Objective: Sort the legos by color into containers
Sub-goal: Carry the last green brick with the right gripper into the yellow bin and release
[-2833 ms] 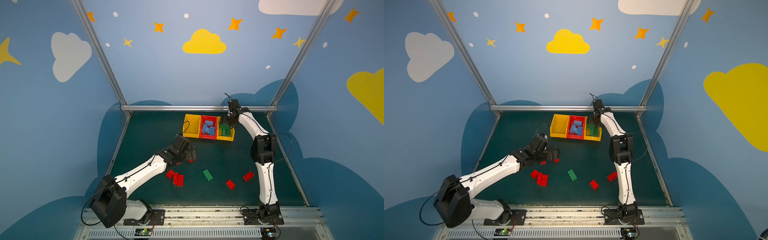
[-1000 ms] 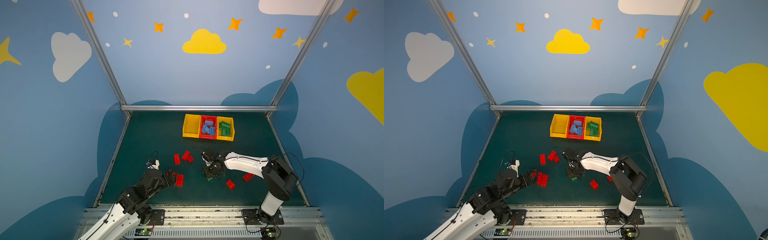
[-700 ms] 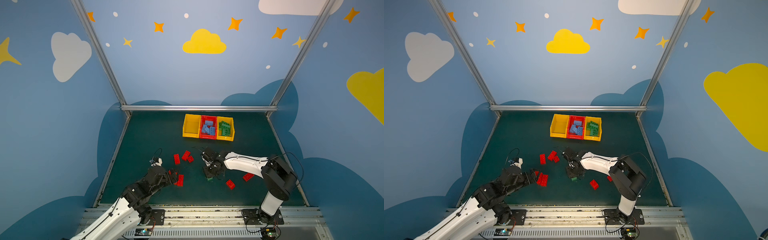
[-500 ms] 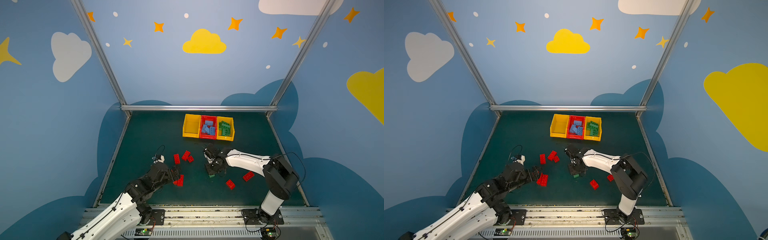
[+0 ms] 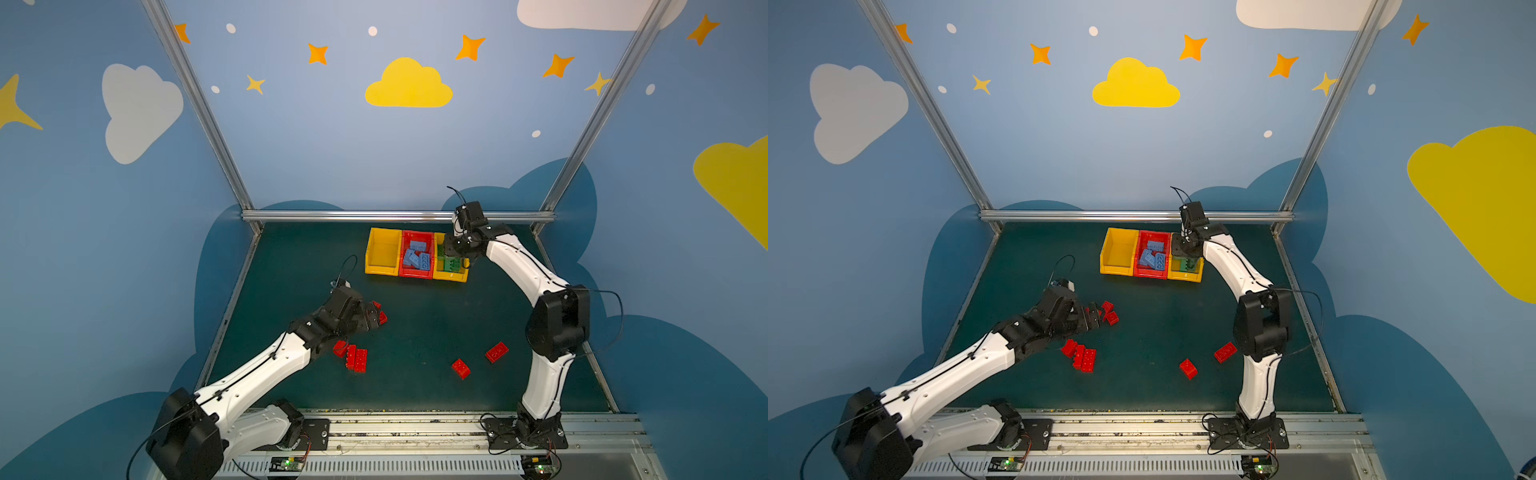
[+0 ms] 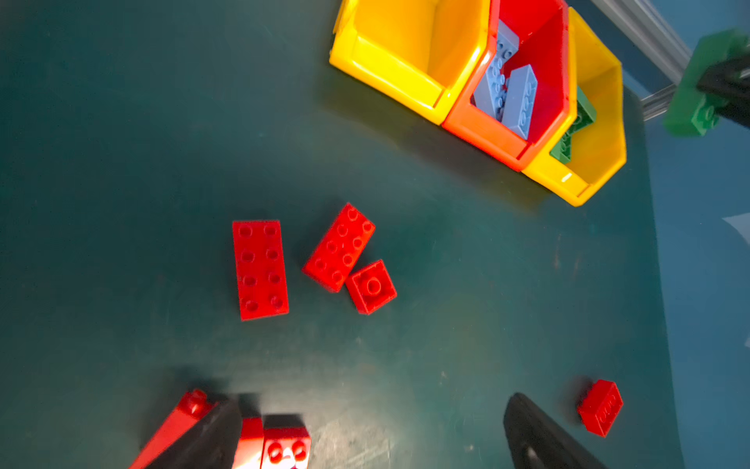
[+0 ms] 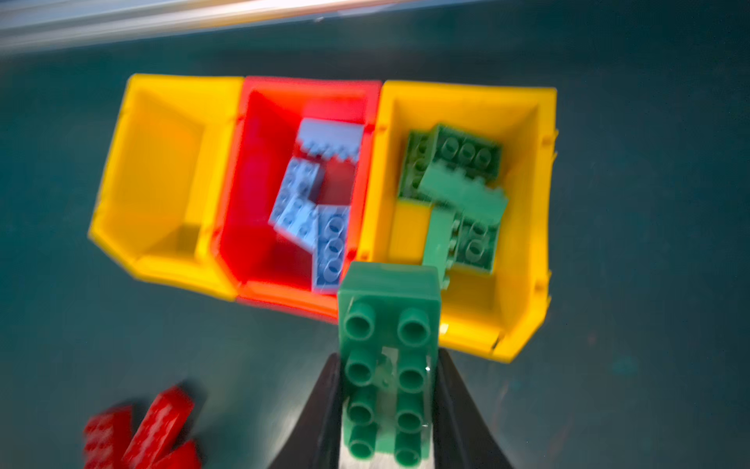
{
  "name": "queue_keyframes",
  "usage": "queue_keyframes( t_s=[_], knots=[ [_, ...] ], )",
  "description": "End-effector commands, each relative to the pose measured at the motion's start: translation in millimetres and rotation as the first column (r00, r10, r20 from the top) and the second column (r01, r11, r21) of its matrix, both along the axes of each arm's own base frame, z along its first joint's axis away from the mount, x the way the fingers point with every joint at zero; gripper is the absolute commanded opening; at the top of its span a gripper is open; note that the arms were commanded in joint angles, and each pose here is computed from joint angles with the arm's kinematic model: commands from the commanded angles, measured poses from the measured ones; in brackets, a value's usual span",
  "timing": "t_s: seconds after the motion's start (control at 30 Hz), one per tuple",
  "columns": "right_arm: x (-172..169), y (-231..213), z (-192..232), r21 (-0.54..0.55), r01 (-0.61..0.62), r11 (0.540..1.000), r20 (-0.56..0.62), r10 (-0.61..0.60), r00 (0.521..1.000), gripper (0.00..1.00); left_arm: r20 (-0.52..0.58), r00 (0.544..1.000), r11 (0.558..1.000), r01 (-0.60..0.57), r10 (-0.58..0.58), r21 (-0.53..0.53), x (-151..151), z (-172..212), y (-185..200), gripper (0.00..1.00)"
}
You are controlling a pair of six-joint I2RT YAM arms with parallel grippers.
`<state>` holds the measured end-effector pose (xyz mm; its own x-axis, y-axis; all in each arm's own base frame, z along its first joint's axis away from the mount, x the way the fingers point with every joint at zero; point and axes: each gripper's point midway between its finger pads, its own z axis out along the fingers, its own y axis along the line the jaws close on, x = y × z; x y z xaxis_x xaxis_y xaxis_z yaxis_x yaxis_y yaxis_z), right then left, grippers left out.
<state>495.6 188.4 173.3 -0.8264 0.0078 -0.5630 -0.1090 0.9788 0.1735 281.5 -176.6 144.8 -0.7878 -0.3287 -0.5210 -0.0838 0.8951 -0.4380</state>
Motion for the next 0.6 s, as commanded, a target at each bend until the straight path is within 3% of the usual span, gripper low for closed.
queue_keyframes(
  t_s=[0.0,0.1,0.17,0.2,0.27,0.33,0.57],
  knots=[
    [10,-8,-31,-0.049,-0.014,0.999,-0.101,0.009,0.995,0.26,0.004,1.000,0.999,-0.017,0.017,0.045,19,5,7,1.00],
    [28,-11,-40,-0.050,-0.004,0.999,-0.109,-0.001,0.994,0.29,-0.020,0.999,0.997,-0.040,0.042,0.071,30,-2,16,1.00],
    [35,-11,-47,-0.044,-0.007,0.999,-0.118,0.002,0.993,0.36,-0.034,0.998,0.996,-0.054,0.056,0.069,36,-7,21,1.00],
    [37,-10,-48,-0.042,-0.010,0.999,-0.120,0.005,0.993,0.43,-0.039,0.997,0.996,-0.060,0.062,0.067,38,-8,22,1.00],
    [39,-10,-48,-0.041,-0.022,0.999,-0.120,0.017,0.993,0.69,-0.055,0.996,0.995,-0.070,0.075,0.075,43,-14,26,1.00],
    [36,-8,-41,-0.029,-0.036,0.999,-0.113,0.032,0.993,0.80,-0.077,0.993,0.992,-0.081,0.089,0.093,46,-19,29,1.00],
    [-10,-2,9,0.020,-0.072,0.997,-0.054,0.073,0.996,0.86,-0.193,0.970,0.978,-0.112,0.146,0.178,47,-45,42,1.00]
  ],
)
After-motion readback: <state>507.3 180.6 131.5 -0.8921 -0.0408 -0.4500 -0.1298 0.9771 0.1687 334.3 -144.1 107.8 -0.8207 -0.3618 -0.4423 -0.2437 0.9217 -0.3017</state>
